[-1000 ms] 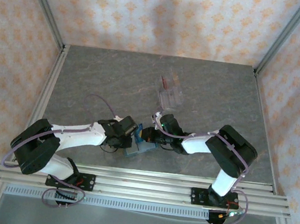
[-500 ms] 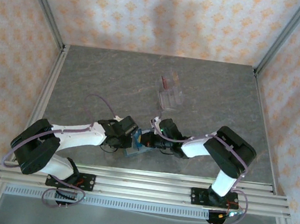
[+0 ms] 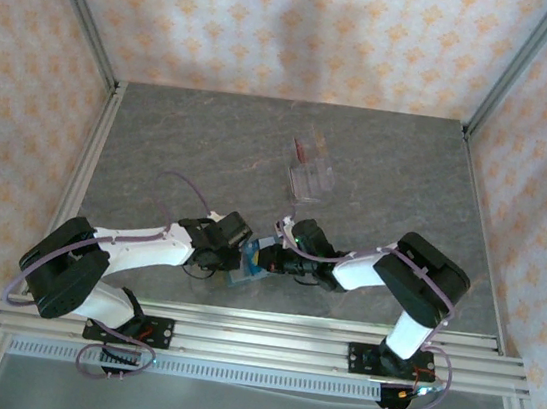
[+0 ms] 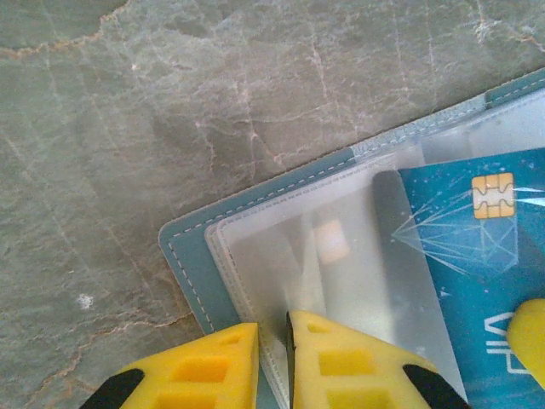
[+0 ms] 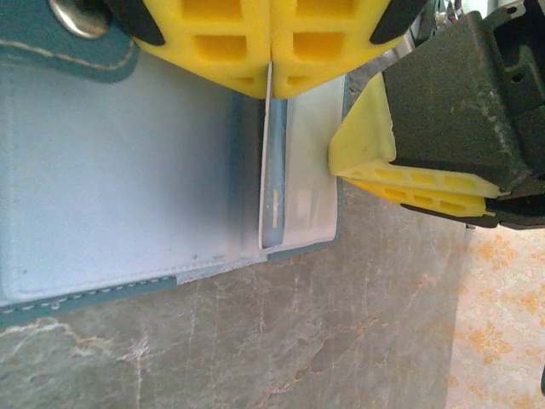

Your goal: Put the credit cards into the card holder

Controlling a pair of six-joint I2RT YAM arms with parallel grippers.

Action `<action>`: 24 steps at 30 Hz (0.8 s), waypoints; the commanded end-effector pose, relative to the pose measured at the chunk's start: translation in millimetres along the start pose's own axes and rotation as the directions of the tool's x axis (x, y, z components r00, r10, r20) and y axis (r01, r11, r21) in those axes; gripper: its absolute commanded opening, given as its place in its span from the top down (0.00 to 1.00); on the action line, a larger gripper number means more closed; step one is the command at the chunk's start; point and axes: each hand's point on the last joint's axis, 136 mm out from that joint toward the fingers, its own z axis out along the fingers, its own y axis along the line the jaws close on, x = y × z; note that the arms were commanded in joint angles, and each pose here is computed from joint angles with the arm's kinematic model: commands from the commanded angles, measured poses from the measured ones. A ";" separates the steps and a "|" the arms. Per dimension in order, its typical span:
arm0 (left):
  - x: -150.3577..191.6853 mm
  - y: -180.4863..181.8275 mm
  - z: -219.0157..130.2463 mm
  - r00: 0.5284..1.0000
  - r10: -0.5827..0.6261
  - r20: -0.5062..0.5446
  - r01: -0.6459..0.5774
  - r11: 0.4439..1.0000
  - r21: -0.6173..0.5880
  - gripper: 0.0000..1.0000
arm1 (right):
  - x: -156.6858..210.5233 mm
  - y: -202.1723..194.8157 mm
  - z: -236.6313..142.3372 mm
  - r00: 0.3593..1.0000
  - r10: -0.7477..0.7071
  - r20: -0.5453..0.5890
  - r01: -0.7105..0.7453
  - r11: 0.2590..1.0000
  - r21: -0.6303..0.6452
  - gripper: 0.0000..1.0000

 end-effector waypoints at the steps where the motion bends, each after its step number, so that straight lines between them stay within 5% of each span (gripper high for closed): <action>1: 6.5 9.1 5.2 1.000 -0.006 -0.021 0.005 0.999 -0.054 0.83 | 23.3 -18.9 -2.3 0.997 0.010 -0.072 -0.005 0.998 0.068 1.00; 24: 3.1 1.5 3.4 1.000 -0.002 -0.022 0.001 0.999 -0.039 0.83 | 28.7 -5.5 24.8 0.990 -0.022 -0.139 0.029 0.999 0.043 1.00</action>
